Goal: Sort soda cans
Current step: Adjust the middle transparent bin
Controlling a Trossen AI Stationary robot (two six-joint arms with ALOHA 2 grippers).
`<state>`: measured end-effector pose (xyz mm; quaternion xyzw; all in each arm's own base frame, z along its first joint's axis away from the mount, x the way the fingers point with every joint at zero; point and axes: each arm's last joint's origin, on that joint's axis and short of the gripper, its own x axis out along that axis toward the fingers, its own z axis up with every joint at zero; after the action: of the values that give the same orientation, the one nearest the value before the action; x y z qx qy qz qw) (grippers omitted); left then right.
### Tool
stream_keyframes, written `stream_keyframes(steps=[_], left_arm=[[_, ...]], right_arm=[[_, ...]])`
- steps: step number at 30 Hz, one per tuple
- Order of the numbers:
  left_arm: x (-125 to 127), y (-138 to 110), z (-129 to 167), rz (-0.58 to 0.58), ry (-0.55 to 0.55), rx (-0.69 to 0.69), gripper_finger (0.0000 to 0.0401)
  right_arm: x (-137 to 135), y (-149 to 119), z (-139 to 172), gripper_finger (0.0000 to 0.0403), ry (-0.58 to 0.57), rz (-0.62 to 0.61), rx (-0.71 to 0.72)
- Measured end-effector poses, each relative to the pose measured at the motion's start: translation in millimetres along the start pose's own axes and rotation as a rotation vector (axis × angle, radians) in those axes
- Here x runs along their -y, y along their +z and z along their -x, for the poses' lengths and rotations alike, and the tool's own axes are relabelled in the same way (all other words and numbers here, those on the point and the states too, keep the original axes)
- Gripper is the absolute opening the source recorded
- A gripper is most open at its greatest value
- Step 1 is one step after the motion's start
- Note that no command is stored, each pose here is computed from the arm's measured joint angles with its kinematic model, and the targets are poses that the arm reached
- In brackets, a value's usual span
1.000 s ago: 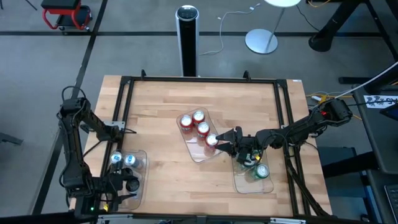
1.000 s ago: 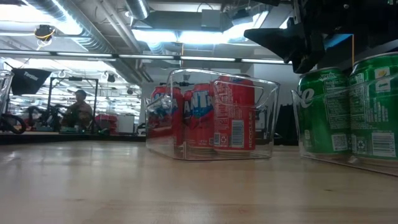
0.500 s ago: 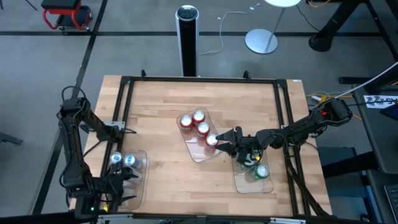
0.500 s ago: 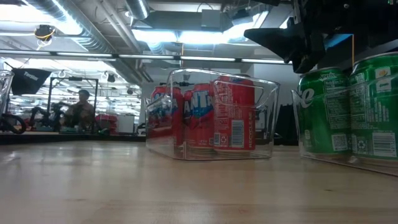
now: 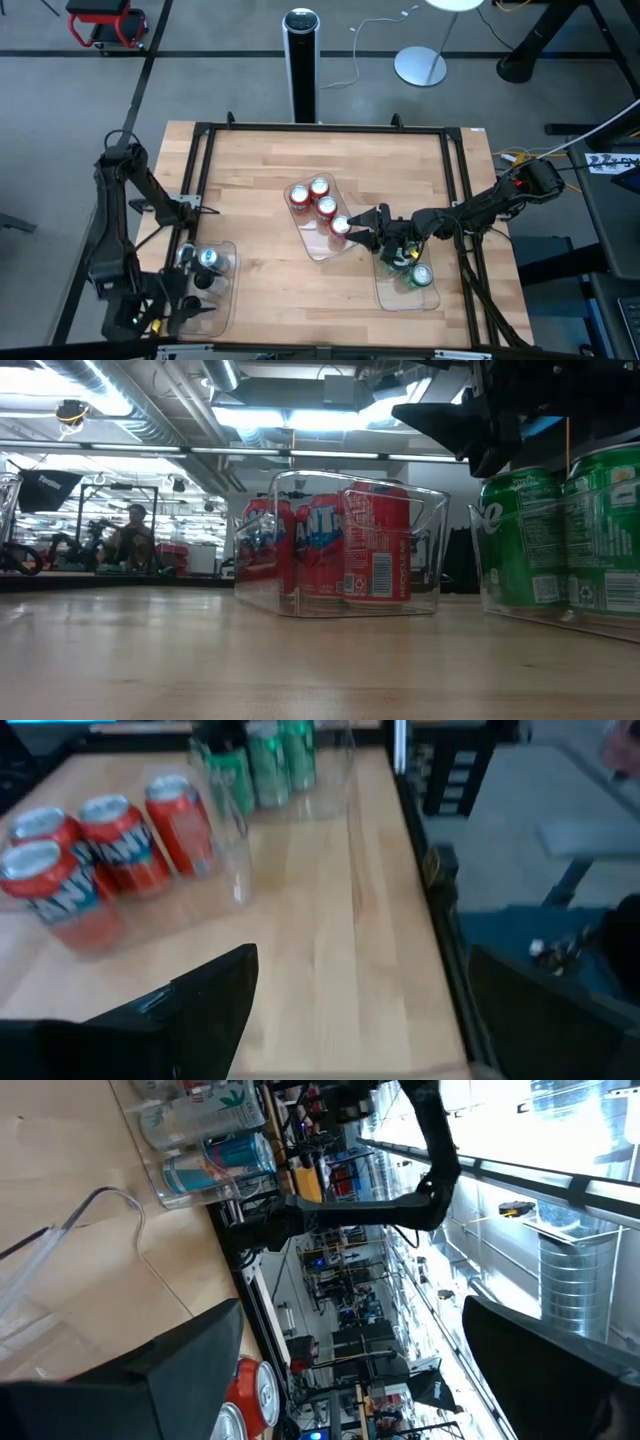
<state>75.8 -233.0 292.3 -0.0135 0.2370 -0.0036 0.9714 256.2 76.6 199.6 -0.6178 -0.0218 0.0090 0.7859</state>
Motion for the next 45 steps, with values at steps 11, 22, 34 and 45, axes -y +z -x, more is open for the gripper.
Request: stream_keyframes(steps=[11, 22, 34, 45], left_arm=[[-39.0, 39.8, 4.5, -0.018, 0.074, 0.118, 0.0347], [-47.9, 50.4, -8.9, -0.112, 0.181, 0.148, 0.0347], [-68.8, 64.4, -36.6, -0.04, 0.325, 0.116, 0.0347], [-76.4, 87.3, -107.0, -0.021, 0.342, 0.037, 0.0347]], right_arm=[[3.5, 2.1, -4.2, 0.0376, 0.004, 0.011, 0.0], [24.0, 11.6, -25.3, 0.0376, 0.073, 0.16, -0.064], [107.9, 38.7, -56.3, 0.0376, 0.364, 0.221, -0.174], [134.2, 43.3, -49.4, 0.0376, 0.503, 0.213, -0.214]])
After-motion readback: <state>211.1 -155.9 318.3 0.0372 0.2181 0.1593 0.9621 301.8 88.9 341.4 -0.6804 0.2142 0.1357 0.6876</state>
